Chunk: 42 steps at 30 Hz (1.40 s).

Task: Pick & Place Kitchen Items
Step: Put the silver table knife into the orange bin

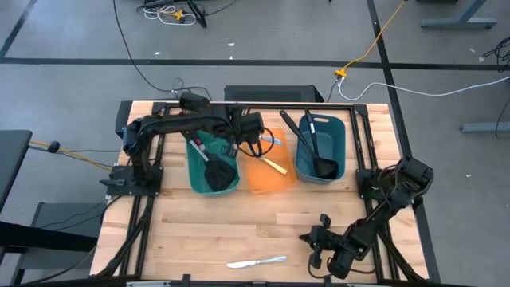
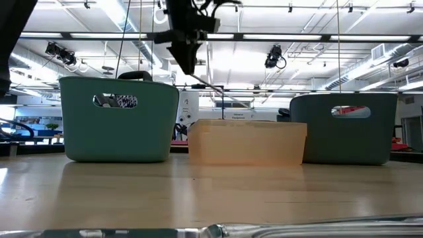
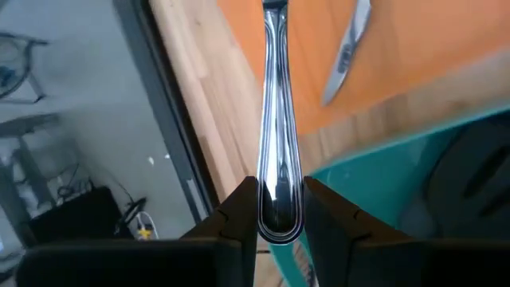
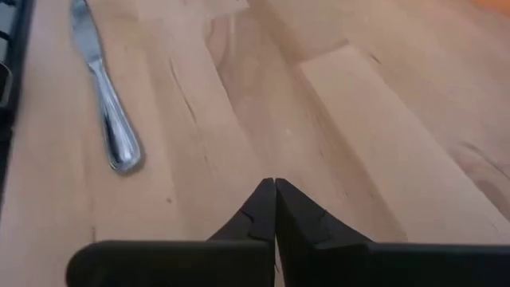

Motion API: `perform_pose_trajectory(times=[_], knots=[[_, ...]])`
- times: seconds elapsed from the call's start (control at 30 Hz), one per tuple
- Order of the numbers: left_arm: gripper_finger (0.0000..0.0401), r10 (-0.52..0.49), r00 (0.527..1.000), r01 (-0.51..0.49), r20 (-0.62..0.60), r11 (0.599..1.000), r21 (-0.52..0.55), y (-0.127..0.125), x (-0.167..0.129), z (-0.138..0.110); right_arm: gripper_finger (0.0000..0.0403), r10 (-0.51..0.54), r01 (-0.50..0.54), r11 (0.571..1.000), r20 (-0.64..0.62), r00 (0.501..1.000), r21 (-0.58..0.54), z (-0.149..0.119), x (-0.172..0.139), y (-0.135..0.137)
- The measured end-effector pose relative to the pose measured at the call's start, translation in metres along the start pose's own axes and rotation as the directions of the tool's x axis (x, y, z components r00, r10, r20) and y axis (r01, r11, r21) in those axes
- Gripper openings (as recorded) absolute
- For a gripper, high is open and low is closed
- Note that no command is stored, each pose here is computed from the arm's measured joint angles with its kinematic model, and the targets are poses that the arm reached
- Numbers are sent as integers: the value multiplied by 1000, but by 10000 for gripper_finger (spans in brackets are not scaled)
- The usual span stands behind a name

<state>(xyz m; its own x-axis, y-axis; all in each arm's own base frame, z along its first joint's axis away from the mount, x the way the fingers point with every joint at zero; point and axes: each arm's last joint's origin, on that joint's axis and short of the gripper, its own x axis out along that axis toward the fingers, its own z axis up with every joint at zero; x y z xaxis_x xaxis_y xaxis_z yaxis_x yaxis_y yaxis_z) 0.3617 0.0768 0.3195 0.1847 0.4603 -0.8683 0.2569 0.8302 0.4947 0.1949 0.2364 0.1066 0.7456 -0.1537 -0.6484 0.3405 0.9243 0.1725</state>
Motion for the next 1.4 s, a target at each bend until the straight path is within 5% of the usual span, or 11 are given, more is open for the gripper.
perform_pose_trajectory(times=[0.3,0.73,1.17,1.27,1.4], knots=[[84,-112,994,113,-15,980,164,14,30,-6,10,-24,24,1000,-42,999,-5,10,12,-6],[84,-181,983,160,15,903,399,-6,71,26,9,-37,41,998,-72,997,53,3,16,-18],[81,-311,950,281,-8,848,449,-11,122,32,10,-23,27,998,-65,998,54,3,16,-18],[18,-311,950,278,-7,840,465,-7,130,31,11,-24,27,998,-65,998,49,3,16,-18],[2,-333,943,297,-14,818,493,-4,139,28,11,-24,27,999,-64,998,46,3,16,-18]])
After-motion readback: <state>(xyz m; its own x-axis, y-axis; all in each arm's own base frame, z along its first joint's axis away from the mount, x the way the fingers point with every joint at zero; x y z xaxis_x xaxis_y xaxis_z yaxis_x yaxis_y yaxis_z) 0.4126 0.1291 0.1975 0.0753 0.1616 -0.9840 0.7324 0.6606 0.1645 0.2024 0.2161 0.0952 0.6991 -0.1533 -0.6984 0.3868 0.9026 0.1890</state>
